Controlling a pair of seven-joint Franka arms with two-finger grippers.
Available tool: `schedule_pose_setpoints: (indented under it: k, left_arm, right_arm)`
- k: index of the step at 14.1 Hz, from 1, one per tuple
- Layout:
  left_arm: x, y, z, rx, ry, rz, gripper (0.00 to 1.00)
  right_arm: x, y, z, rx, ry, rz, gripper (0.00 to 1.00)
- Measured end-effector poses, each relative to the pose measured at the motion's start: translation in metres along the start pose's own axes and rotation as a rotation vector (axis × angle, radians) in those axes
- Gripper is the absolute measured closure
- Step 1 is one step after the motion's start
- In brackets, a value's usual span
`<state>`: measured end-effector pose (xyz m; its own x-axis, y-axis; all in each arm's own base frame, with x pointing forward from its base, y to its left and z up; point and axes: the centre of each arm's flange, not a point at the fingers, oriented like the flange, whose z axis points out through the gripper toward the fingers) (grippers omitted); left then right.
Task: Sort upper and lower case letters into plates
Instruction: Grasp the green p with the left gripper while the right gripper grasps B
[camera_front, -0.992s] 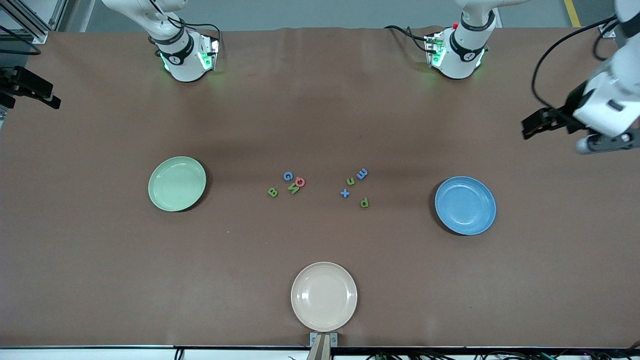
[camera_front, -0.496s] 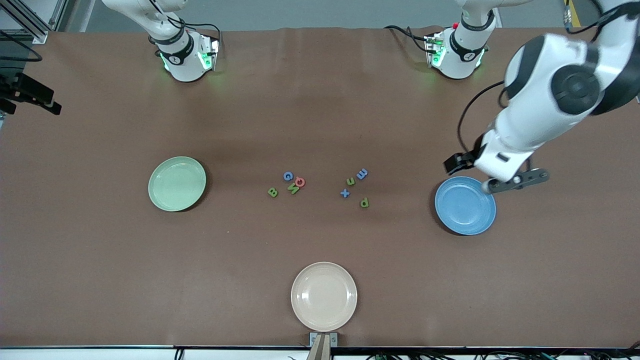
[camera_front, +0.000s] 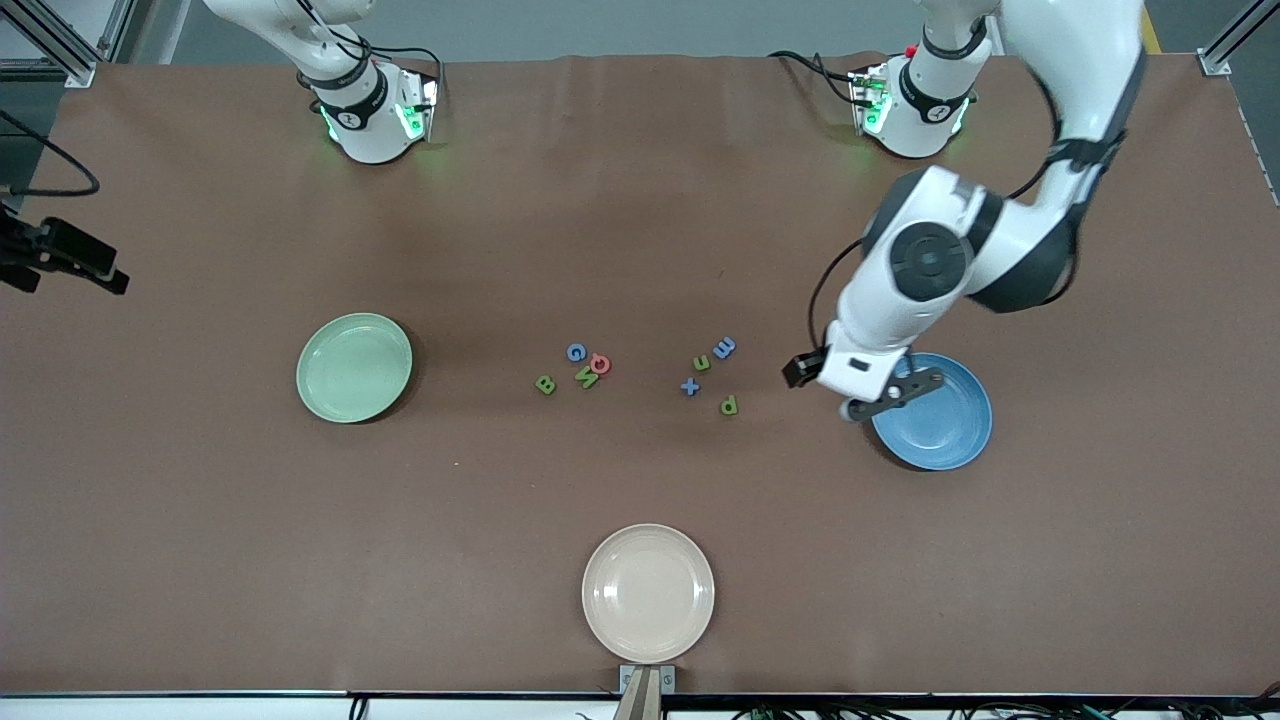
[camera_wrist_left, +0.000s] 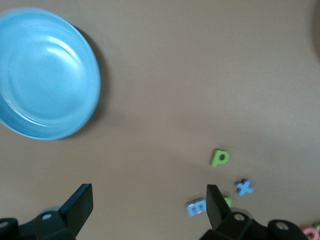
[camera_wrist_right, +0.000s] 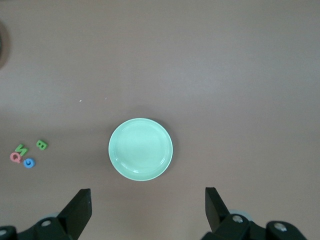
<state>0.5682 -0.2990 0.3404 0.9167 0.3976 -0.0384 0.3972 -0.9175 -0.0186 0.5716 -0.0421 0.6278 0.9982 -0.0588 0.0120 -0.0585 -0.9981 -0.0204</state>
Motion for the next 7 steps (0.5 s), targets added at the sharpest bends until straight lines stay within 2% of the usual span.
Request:
schedule_pose_setpoints:
  k: [4,7]
  left_arm:
    - [-0.03,0.039,0.082,0.006,0.02,-0.1,0.03]
    - [-0.04,0.059,0.119,-0.05,0.045,-0.11,0.04]
  right_arm:
    - [0.02,0.018,0.042,-0.004,-0.065,0.031,0.0]
    - [0.022,0.002,0.051,-0.002,-0.089,0.025,0.0]
